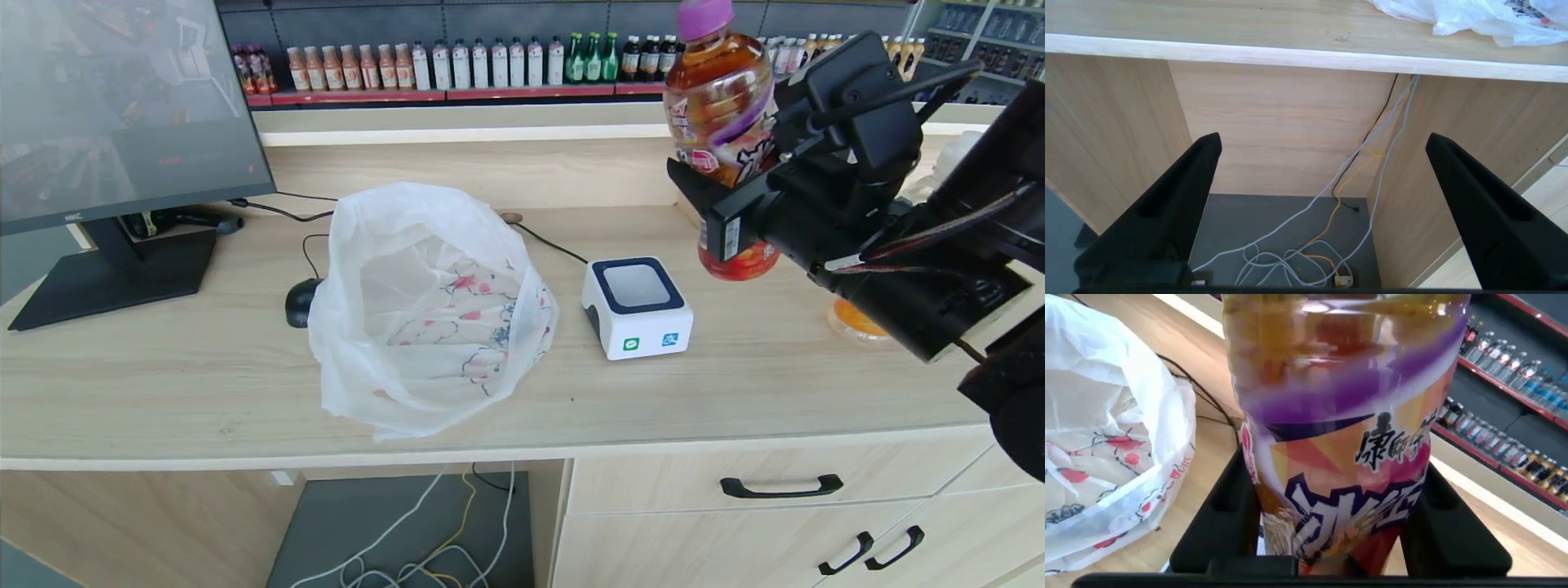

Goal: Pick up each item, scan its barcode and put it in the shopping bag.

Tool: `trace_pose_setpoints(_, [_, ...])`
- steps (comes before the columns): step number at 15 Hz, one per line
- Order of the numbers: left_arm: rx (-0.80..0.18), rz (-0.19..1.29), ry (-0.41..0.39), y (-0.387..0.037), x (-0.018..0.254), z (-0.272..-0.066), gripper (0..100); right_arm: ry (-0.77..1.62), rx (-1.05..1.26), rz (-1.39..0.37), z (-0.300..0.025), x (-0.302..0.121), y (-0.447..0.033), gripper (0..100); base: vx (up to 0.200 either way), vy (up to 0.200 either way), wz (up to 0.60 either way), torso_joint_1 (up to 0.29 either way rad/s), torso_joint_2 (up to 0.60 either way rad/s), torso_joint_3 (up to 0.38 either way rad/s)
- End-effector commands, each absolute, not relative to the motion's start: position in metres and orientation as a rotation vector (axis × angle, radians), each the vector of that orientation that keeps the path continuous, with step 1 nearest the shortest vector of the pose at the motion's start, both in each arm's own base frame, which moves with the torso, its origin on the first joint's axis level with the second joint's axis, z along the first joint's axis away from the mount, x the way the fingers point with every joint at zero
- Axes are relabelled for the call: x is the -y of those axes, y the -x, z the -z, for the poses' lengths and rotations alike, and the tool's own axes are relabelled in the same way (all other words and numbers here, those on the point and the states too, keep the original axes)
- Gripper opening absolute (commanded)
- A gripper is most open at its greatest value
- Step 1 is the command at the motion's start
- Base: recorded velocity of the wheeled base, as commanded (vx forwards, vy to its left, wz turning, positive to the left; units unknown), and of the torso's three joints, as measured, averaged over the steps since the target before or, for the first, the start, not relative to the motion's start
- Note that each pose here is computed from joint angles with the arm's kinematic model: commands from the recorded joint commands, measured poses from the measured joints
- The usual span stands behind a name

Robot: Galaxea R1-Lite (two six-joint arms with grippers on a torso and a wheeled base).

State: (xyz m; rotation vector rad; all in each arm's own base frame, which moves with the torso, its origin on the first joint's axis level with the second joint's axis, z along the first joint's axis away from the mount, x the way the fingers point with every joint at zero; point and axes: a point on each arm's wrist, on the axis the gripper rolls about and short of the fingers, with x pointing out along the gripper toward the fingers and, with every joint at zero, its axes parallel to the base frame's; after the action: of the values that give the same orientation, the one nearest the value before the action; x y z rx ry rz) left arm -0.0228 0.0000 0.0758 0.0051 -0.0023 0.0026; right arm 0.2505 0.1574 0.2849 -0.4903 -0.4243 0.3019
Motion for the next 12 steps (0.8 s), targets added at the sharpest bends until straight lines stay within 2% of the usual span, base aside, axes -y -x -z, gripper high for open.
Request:
trace_pose_setpoints(1, [0.003,-0.003,-0.005,0.023,0.000,-0.076,100,0.524,0.448,-0.297,-0.301,-0.159,-0.251,0,0.000,0.000,0.00,0.000,0.00,0.000])
trace_pose_setpoints(7, [0.003,-0.003,-0.005,0.023,0.000,-0.076,100,0.718,0.524,-0.454,-0.297,-0.163,-0.258,0,0.000,0.000,0.00,0.000,0.00,0.000])
trace_pose_setpoints(12, [0.003,-0.002,-0.006,0.023,0.000,-0.076,100,0.801,0.628,-0.640,-0.288,-0.158,-0.301,0,0.000,0.000,0.00,0.000,0.00,0.000])
